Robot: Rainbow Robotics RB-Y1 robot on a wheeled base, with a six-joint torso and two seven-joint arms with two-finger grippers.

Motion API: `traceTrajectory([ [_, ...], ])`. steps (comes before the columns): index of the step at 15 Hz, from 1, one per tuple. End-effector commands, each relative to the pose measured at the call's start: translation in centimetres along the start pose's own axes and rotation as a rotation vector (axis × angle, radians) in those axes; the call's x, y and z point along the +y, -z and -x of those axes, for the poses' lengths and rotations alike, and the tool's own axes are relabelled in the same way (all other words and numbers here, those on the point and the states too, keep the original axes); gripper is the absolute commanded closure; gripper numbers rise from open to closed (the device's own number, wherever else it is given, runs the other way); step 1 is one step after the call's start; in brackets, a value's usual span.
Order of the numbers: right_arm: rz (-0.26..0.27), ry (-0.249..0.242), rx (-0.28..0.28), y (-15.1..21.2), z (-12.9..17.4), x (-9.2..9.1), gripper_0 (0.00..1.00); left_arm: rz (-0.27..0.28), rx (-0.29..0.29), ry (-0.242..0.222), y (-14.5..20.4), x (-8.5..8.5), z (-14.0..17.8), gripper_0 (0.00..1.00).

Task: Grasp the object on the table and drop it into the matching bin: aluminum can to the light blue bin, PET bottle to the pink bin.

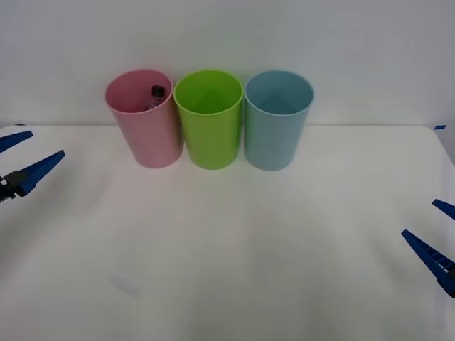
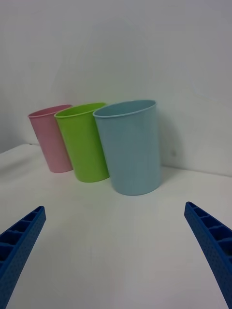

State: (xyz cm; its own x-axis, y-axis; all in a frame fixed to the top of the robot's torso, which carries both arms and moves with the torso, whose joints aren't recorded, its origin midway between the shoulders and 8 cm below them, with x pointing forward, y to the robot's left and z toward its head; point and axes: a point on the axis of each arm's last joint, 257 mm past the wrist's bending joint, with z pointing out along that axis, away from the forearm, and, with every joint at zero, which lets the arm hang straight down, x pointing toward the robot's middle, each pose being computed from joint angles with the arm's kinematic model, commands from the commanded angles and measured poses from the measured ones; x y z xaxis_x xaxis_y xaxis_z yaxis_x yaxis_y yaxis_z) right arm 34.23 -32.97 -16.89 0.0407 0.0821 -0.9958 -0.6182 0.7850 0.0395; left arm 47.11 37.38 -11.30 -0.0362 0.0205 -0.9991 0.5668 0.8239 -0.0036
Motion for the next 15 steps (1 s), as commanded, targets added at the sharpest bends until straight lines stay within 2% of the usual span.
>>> traceTrajectory([
  [1, 0.0, 0.0, 0.0, 0.0, 0.0, 0.0, 0.0, -0.028, 0.028, -0.028, 2.7, -0.5, -0.9, 0.0],
  [4, 0.0, 0.0, 0.0, 0.0, 0.0, 0.0, 0.0, -0.039, 0.07, -0.052, 5.9, -0.9, -2.5, 0.0],
  [8, 0.0, 0.0, 0.0, 0.0, 0.0, 0.0, 0.0, -0.027, 0.06, -0.077, 9.0, -1.4, -3.5, 0.0],
  [15, 0.0, 0.0, 0.0, 0.0, 0.0, 0.0, 0.0, 0.006, 0.128, -0.053, 13.0, -1.9, -6.6, 0.0],
])
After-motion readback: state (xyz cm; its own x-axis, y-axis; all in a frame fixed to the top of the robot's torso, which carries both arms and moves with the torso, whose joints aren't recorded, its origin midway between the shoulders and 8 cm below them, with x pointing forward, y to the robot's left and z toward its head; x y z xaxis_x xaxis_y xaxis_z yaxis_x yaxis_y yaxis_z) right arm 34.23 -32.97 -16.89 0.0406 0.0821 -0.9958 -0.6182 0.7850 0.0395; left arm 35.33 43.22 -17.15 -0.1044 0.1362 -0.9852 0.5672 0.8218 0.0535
